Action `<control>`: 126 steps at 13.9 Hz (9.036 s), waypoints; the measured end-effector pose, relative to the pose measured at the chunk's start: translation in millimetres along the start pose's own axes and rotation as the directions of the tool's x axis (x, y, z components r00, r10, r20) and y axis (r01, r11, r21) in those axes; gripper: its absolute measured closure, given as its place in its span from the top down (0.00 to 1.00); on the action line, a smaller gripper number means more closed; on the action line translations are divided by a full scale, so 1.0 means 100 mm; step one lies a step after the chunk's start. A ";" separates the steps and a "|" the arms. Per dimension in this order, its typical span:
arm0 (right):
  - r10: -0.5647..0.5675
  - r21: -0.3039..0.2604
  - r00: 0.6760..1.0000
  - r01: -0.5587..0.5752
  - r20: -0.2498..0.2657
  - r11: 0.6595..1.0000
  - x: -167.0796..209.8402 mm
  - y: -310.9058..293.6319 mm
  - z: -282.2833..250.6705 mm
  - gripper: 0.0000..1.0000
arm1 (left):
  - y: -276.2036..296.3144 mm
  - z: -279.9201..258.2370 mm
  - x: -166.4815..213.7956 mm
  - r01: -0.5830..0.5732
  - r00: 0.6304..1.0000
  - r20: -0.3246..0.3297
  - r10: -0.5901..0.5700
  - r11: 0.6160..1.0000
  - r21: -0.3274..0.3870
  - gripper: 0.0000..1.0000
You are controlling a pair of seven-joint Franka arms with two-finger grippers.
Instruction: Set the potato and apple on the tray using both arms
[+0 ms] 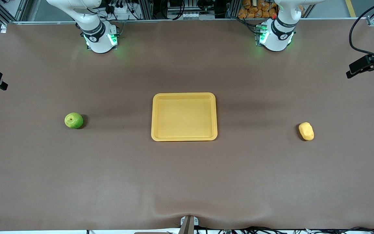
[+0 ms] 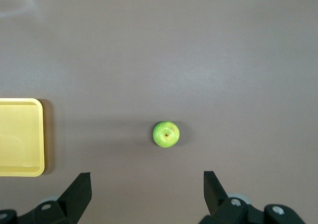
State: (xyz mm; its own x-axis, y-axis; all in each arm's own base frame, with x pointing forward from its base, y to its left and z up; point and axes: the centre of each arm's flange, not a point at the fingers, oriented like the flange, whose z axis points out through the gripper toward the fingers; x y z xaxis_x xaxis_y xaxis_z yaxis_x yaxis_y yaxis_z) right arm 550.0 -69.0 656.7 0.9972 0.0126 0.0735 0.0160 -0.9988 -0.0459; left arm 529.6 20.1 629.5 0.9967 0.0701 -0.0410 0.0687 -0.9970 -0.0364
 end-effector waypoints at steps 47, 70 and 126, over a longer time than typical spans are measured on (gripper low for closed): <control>0.034 -0.009 0.956 -0.032 0.290 0.999 0.30 0.23 3.37 1.00 | -0.31 4.16 0.97 0.058 0.993 0.101 -0.056 0.998 -0.022 0.96; 0.068 -0.027 0.953 -0.063 0.296 0.998 -0.16 0.35 4.48 1.00 | 0.40 3.17 1.10 0.010 0.993 0.120 -0.004 0.999 -0.050 0.58; 0.350 -0.002 0.824 -0.390 0.445 0.921 0.27 -3.04 3.20 0.90 | 4.57 4.07 0.04 -0.049 0.972 0.226 0.065 0.996 -0.075 0.65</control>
State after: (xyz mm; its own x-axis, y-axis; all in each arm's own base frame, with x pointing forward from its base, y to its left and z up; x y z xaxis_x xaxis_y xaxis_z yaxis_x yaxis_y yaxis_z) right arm 595.3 250.1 354.0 0.8600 -0.3187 -0.3985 -0.3746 -0.9246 -0.0689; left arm 547.5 -422.0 206.4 0.9633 0.0114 -0.2681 0.0233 -0.9989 0.0410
